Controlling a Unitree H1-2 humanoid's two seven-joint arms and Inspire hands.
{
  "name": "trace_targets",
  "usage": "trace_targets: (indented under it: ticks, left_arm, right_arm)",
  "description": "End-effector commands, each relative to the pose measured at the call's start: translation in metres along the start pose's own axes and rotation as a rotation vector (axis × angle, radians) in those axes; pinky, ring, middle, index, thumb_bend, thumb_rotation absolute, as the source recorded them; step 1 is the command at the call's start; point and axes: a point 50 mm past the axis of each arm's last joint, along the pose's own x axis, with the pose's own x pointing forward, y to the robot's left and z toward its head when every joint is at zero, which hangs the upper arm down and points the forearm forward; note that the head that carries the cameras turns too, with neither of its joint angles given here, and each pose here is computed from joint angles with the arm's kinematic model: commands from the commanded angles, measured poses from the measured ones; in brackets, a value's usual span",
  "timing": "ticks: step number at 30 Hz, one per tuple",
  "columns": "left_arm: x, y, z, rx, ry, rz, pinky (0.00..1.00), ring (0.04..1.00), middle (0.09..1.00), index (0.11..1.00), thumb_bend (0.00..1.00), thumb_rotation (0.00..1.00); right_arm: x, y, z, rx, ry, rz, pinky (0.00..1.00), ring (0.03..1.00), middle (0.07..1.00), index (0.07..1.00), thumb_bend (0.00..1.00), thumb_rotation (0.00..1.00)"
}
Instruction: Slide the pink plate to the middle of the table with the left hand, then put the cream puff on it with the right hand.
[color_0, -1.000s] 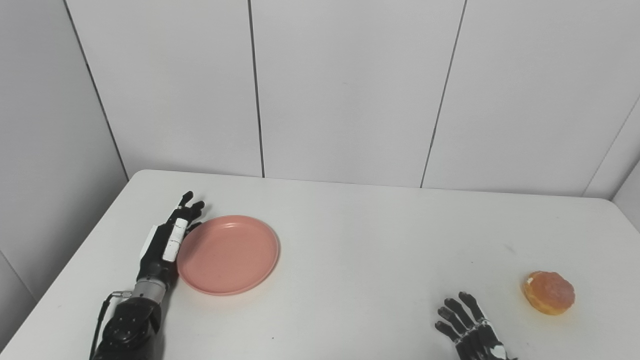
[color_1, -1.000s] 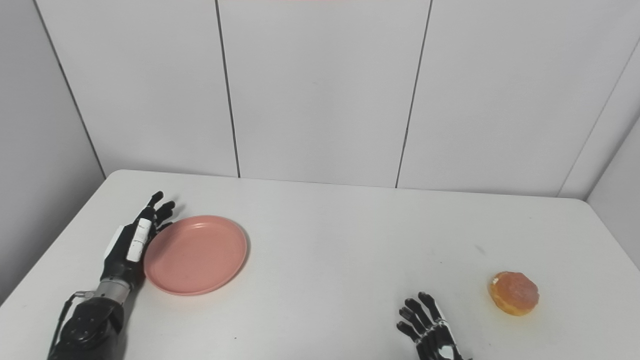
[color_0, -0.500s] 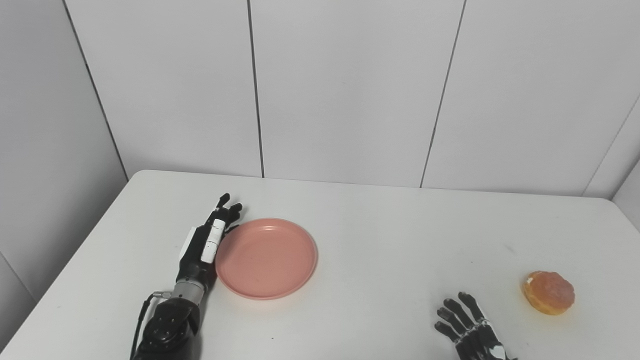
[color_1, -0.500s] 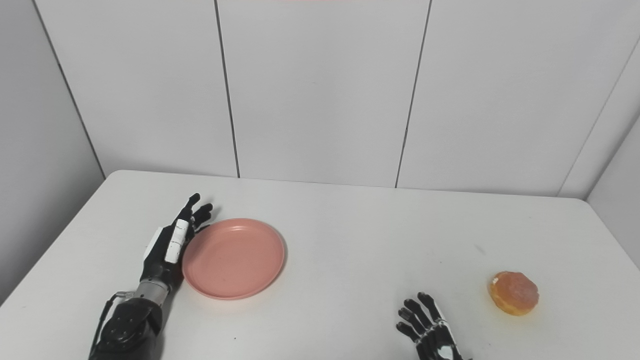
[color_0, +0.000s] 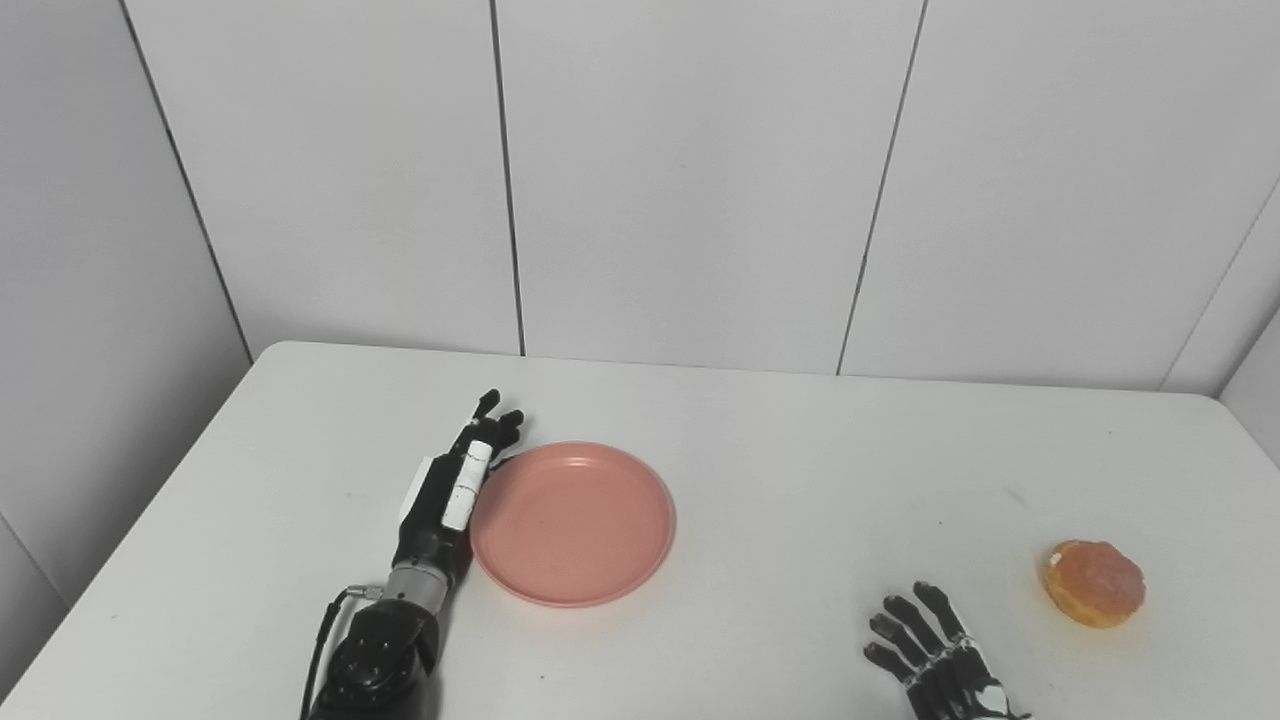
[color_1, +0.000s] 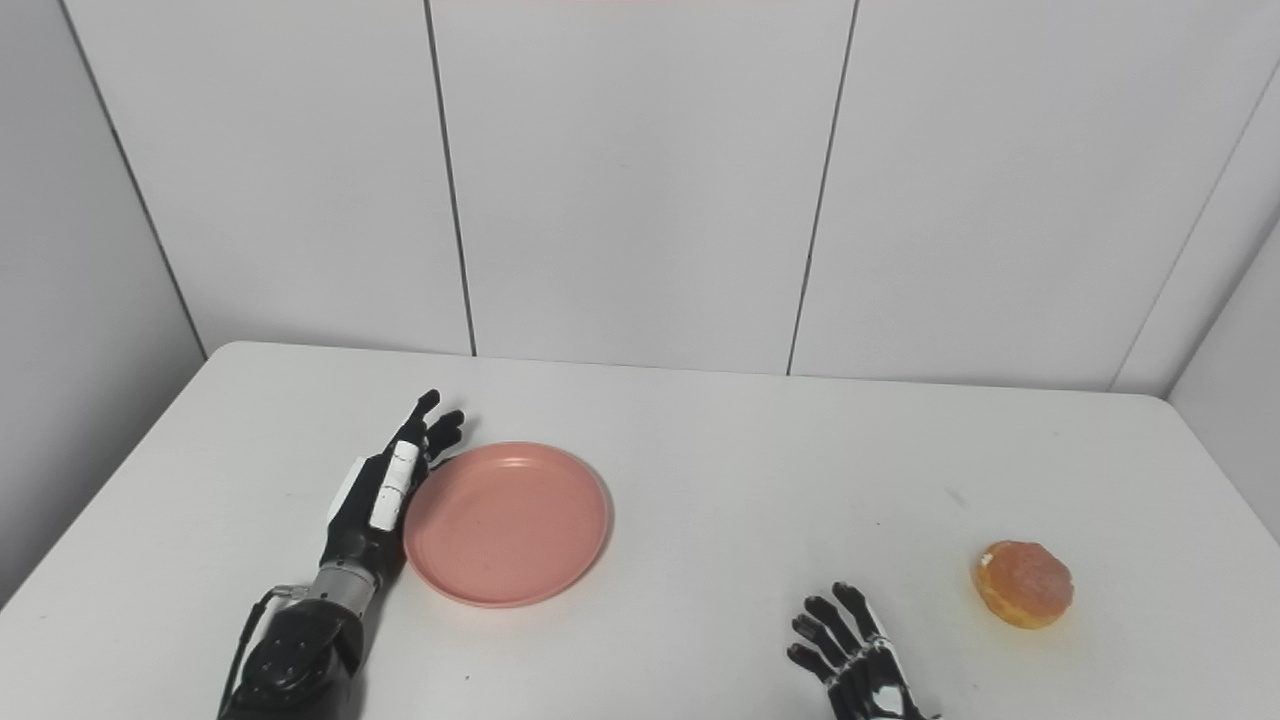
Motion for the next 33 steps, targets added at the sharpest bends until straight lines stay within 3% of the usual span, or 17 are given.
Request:
trace_targets:
  ticks: [1,8,22,33]
  left_arm:
    - [-0.023,-0.02,-0.032,-0.043,0.079,-0.01,0.85,0.913,0.896,0.947,0.87,0.92]
    - [-0.026,-0.037,-0.04,-0.069,0.098,-0.038,0.86,0.923,0.914,0.966,0.82,0.94]
    - [-0.038,-0.062,-0.05,-0.122,0.128,-0.067,0.87,0.925,0.917,0.954,0.9,0.91]
    - [-0.04,-0.073,-0.04,-0.143,0.099,-0.098,0.86,0.92,0.896,0.939,0.84,0.9]
  right_arm:
    - [-0.006,0.014,-0.025,0.043,0.17,0.019,0.76,0.802,0.822,0.868,0.78,0.99]
    - [-0.006,0.016,-0.025,0.036,0.173,0.016,0.77,0.795,0.816,0.866,0.78,0.99]
    - [-0.005,0.025,-0.024,0.027,0.183,0.018,0.76,0.785,0.809,0.862,0.8,0.98]
    - [-0.002,0.038,-0.026,0.017,0.181,0.024,0.74,0.77,0.782,0.838,0.82,0.95]
